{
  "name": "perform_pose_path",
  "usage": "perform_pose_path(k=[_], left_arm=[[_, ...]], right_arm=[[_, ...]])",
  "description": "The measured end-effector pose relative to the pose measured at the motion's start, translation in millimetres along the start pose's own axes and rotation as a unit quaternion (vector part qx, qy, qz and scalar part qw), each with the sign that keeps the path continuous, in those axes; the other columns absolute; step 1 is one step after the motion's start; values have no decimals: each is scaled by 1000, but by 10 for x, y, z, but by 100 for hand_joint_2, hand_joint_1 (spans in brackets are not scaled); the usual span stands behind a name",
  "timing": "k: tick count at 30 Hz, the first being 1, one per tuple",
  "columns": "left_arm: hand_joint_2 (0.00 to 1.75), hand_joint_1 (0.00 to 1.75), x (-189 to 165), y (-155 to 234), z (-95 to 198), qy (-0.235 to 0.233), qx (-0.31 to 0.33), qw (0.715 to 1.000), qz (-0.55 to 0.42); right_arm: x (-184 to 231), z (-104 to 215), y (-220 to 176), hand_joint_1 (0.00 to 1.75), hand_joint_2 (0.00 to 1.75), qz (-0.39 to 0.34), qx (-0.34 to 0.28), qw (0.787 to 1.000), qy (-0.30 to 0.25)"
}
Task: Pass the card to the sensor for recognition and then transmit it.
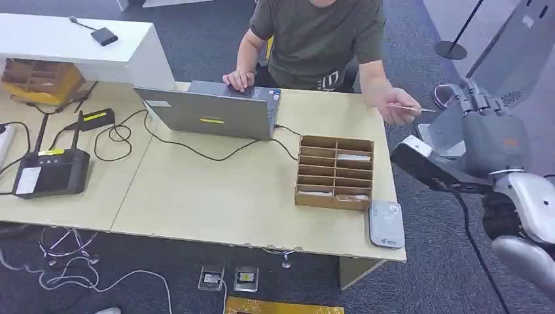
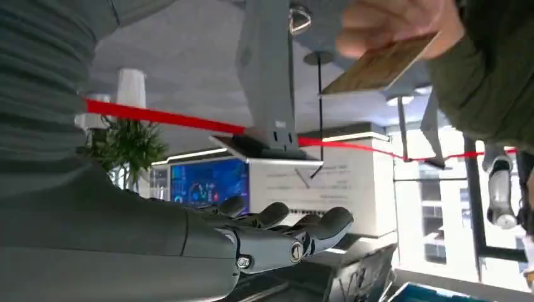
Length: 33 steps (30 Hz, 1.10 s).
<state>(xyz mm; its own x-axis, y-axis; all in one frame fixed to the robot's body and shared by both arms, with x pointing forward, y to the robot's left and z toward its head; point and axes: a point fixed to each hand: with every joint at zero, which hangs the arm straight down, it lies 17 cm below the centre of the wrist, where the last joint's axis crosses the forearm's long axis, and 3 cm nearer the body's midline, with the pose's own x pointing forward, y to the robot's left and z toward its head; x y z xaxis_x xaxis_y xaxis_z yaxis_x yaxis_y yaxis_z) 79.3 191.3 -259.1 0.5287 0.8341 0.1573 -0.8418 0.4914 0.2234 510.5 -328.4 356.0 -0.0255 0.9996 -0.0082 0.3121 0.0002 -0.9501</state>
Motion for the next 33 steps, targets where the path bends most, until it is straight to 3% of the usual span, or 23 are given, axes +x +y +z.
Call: perform_pose_path(k=[15, 16, 17, 33], left_arm=[[0, 0, 59, -9, -36, 5, -14, 999, 33], [0, 0, 68, -6, -40, 4, -15, 999, 35], [0, 0, 85, -8, -43, 2, -17, 999, 36], [0, 0, 237, 60, -105, -16, -17, 999, 42]], right_arm=[[199, 289, 444, 0, 175, -16, 51, 999, -8], [192, 301, 446, 10, 175, -16, 51, 999, -7], [184, 316, 447, 175, 175, -17, 51, 999, -5], [69, 482, 465, 175, 175, -20, 57, 998, 10]])
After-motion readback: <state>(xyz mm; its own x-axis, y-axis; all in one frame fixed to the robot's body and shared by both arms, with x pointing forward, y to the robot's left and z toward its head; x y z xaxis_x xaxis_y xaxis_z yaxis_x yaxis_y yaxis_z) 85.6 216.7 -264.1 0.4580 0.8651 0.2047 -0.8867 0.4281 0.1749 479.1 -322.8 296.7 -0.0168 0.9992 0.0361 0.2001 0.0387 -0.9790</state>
